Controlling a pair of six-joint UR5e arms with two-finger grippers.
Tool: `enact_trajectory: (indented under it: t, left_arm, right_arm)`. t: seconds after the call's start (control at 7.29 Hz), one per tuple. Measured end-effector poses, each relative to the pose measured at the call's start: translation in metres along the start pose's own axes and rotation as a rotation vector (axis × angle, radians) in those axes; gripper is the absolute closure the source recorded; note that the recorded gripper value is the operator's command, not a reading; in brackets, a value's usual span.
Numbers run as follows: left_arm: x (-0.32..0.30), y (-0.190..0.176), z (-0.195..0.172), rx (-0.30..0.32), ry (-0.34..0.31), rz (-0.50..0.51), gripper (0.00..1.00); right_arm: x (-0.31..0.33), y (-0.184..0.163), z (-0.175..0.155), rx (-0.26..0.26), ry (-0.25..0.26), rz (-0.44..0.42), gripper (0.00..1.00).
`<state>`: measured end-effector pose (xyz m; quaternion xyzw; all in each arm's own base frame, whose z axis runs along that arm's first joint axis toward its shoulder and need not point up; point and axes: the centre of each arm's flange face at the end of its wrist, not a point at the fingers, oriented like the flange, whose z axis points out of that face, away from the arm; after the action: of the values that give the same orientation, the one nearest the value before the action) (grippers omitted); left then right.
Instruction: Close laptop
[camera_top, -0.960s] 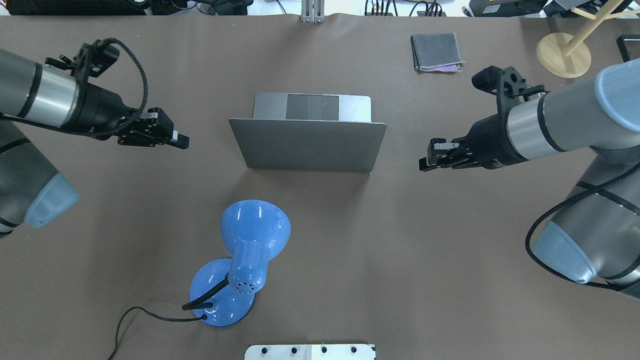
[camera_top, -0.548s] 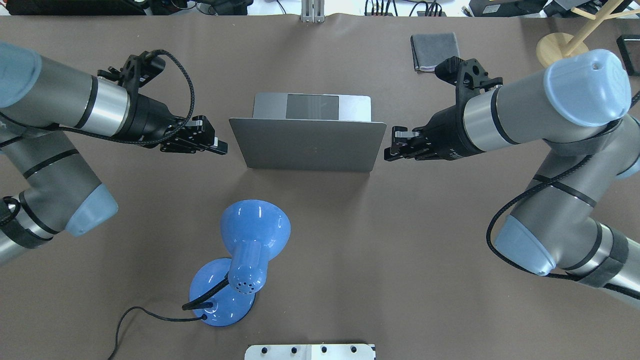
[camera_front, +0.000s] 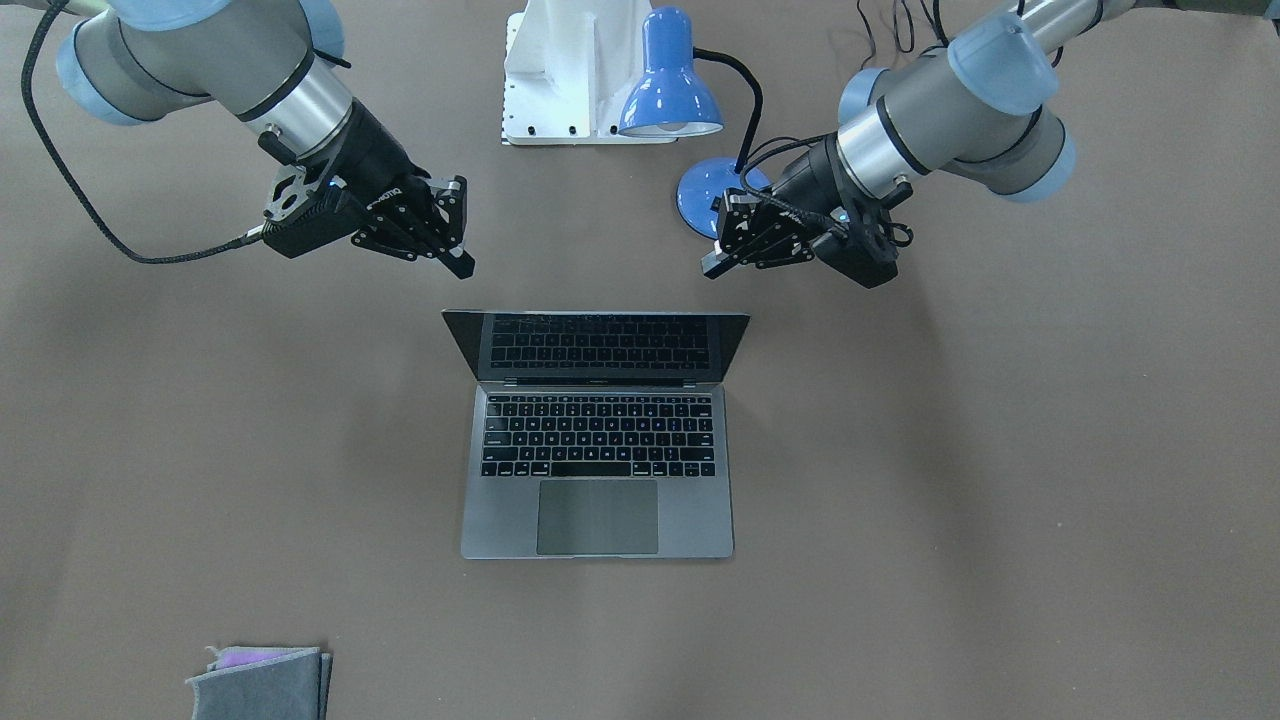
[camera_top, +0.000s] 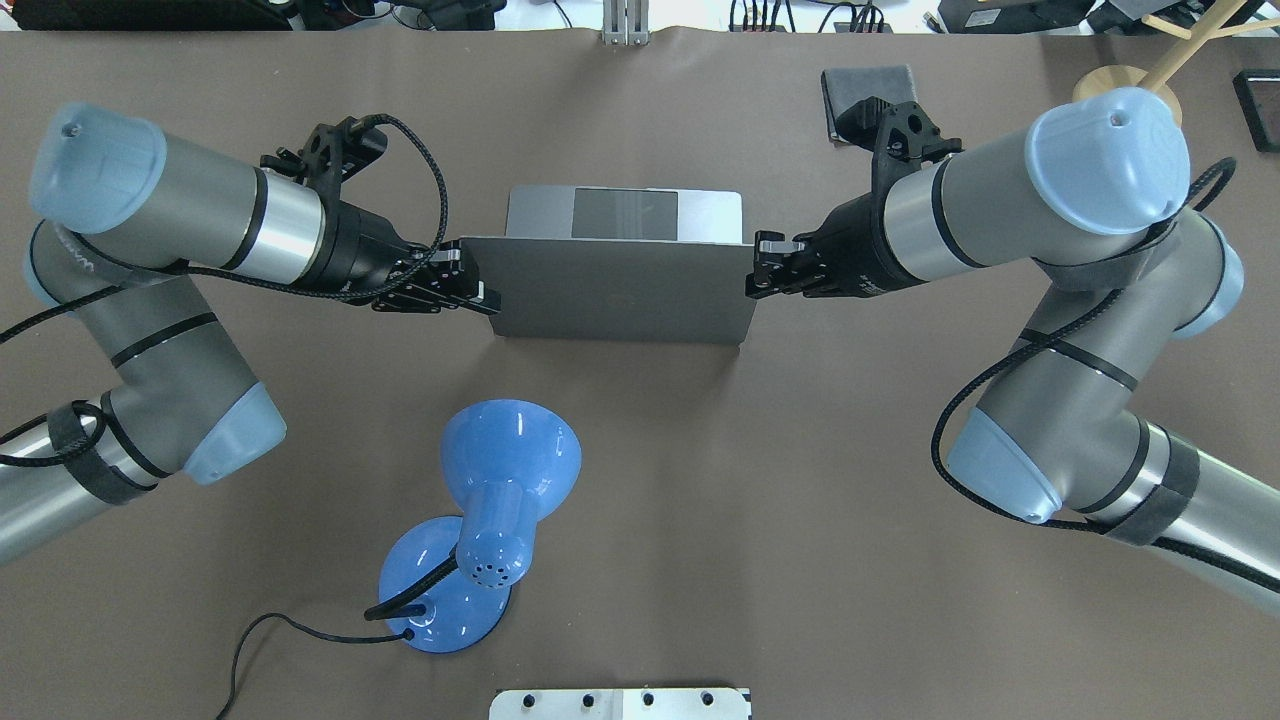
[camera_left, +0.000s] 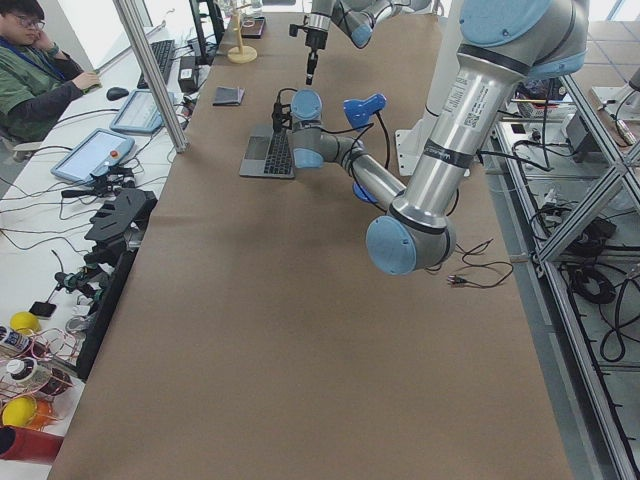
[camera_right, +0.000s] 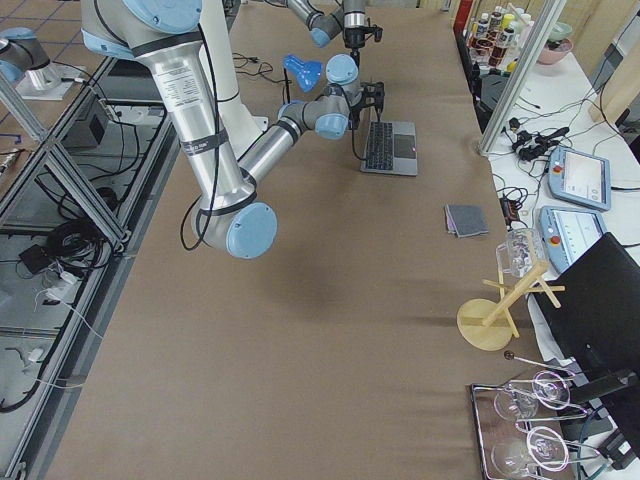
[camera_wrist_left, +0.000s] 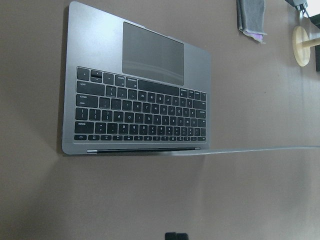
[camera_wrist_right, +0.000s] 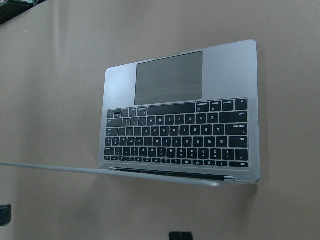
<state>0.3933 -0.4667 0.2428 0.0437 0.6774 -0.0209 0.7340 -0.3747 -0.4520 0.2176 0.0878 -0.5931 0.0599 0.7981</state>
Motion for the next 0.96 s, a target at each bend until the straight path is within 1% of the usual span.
enact_trajectory:
  t: [0.55, 0.96]
  left_arm:
    - [0.000, -0.005, 0.006, 0.010, -0.011, 0.000, 1.00]
    - [-0.001, -0.021, 0.009, 0.058, -0.028, 0.011, 1.00]
  right_arm:
    - [-0.001, -0.022, 0.009, 0.028, 0.020, 0.010, 1.00]
    - [0.001, -0.034, 0.013, 0.039, 0.030, 0.012, 1.00]
